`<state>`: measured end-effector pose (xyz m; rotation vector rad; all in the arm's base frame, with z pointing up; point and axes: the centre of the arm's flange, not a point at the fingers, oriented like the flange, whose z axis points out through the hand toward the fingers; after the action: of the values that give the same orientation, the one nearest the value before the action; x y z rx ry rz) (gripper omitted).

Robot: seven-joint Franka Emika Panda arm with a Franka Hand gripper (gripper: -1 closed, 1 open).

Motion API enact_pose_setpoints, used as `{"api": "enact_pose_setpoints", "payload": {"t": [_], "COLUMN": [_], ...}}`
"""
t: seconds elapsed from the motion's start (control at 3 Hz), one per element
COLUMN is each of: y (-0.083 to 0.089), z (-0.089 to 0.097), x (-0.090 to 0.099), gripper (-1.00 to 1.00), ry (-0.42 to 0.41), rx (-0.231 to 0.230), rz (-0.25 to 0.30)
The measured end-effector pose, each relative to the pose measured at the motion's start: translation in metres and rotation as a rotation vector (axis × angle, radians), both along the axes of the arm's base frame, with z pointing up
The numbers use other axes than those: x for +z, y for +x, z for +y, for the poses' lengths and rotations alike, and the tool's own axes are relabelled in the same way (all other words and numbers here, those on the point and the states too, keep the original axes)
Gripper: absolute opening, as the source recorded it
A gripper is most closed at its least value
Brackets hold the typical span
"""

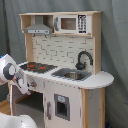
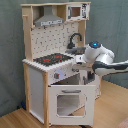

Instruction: Play with the kitchen

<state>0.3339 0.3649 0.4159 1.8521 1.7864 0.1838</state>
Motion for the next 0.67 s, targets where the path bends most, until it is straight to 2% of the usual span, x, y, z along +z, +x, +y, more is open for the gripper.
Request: {"api": "enact_pose_setpoints", "payload": {"t": [0.33, 0.67], "y": [0.005, 0.002], "z": [0.004, 0.014], "x": [-0.005, -0.018], "gripper": [1.00, 1.00], "ry": [0.051, 0.125], "rx": [0.057, 0.103], "rz": [0.031, 0.083]}}
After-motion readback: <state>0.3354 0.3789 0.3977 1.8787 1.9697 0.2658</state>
